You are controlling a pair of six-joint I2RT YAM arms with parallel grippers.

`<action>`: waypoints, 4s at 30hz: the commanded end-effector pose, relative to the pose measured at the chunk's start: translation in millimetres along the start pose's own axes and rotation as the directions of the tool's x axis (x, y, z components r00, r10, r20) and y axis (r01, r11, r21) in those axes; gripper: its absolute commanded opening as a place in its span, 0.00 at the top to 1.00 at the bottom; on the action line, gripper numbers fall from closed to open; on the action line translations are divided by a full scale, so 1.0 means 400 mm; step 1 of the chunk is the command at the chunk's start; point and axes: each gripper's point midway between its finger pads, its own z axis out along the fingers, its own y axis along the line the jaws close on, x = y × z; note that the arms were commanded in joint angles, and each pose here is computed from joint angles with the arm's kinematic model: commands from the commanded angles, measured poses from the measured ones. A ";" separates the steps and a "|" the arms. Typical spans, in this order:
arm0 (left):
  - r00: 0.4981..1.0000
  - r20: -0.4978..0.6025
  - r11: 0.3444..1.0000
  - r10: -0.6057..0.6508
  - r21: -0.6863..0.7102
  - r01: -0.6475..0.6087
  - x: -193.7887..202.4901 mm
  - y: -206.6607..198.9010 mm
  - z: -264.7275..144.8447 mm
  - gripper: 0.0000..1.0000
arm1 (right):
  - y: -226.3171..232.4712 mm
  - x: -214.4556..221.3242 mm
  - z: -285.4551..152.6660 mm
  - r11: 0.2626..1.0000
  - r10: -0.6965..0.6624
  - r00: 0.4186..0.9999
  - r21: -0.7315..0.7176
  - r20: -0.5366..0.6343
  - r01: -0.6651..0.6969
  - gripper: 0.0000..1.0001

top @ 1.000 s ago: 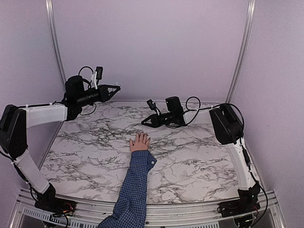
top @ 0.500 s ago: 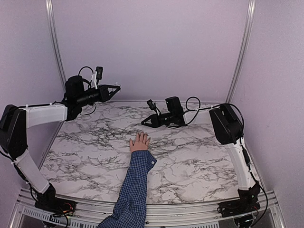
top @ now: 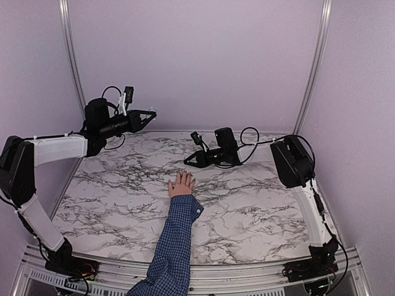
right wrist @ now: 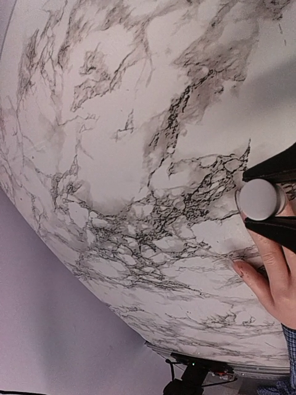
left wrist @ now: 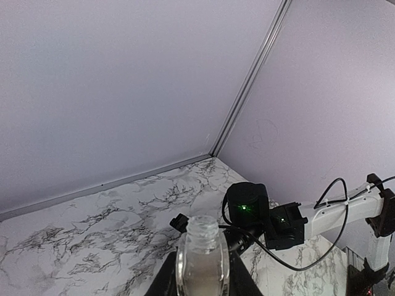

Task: Paint the nails
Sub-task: Paint the hand on the nail.

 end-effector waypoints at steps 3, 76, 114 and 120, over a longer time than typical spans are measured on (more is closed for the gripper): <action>0.997 0.062 0.999 0.038 0.025 -0.039 -0.054 -0.020 -0.006 1.00 | -0.002 -0.023 0.011 1.000 -0.022 1.000 -0.004 0.021 0.022 1.00; 0.998 0.048 0.999 0.033 0.032 -0.034 -0.043 -0.004 0.013 1.00 | -0.070 -0.044 0.015 0.997 -0.025 0.999 0.071 0.043 0.021 1.00; 0.998 0.064 0.999 0.027 0.024 -0.029 -0.046 -0.016 -0.007 1.00 | 0.007 -0.063 -0.028 0.999 -0.041 0.998 0.022 0.042 0.040 1.00; 0.998 0.061 0.999 0.026 0.025 -0.027 -0.043 -0.016 -0.007 1.00 | 0.003 -0.050 -0.018 0.999 -0.031 0.999 0.017 0.036 0.031 1.00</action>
